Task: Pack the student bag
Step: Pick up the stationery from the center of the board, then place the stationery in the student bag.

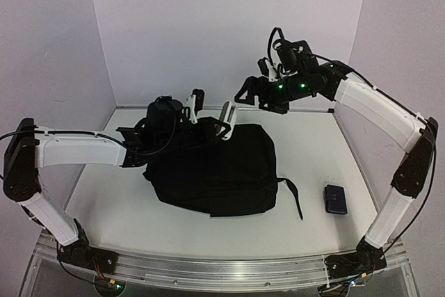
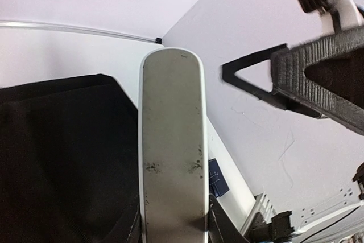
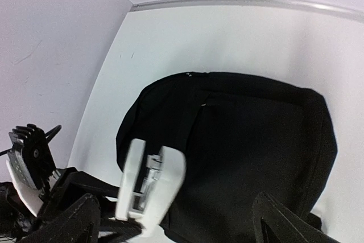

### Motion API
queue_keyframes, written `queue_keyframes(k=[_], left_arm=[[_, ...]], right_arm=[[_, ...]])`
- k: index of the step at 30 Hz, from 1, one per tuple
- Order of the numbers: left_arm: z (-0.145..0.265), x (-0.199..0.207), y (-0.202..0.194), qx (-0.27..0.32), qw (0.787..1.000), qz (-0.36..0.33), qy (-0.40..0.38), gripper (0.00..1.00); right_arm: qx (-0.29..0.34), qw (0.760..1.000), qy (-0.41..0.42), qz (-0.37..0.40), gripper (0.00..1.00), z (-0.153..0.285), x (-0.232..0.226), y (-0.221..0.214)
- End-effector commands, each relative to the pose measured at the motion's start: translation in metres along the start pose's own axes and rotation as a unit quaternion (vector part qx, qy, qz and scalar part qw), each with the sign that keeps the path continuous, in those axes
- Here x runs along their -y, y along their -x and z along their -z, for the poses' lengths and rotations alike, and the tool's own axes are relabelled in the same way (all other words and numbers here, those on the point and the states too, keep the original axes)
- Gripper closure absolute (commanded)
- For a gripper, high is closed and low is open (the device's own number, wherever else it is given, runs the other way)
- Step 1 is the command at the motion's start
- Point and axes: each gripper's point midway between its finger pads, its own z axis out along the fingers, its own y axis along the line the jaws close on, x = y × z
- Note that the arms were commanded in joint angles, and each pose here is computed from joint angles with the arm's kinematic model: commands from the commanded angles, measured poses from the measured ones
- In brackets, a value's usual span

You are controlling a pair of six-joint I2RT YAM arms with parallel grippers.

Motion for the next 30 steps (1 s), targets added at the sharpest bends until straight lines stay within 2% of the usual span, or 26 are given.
queue_keyframes(k=[1, 6, 10, 18, 23, 30], left_arm=[[0.046, 0.003, 0.046, 0.078, 0.996, 0.052, -0.002, 1.0], [0.08, -0.01, 0.052, 0.097, 0.993, 0.062, 0.039, 1.0], [0.099, -0.021, 0.05, 0.108, 0.99, 0.073, 0.055, 1.0], [0.117, -0.034, 0.042, 0.116, 0.987, 0.089, 0.069, 1.0], [0.121, -0.038, 0.038, 0.116, 0.986, 0.093, 0.072, 1.0], [0.123, -0.04, 0.034, 0.112, 0.986, 0.095, 0.074, 1.0]], right_arm=[[0.039, 0.995, -0.038, 0.086, 0.15, 0.014, 0.011, 0.013], [-0.018, 0.989, -0.072, 0.126, 0.27, -0.022, 0.013, -0.024], [-0.065, 0.979, -0.093, 0.168, 0.28, -0.047, 0.005, -0.055], [-0.11, 0.968, -0.091, 0.205, 0.27, -0.084, -0.016, -0.094], [-0.123, 0.964, -0.101, 0.213, 0.3, -0.104, -0.017, -0.104], [-0.108, 0.958, -0.148, 0.22, 0.42, -0.117, -0.004, -0.095]])
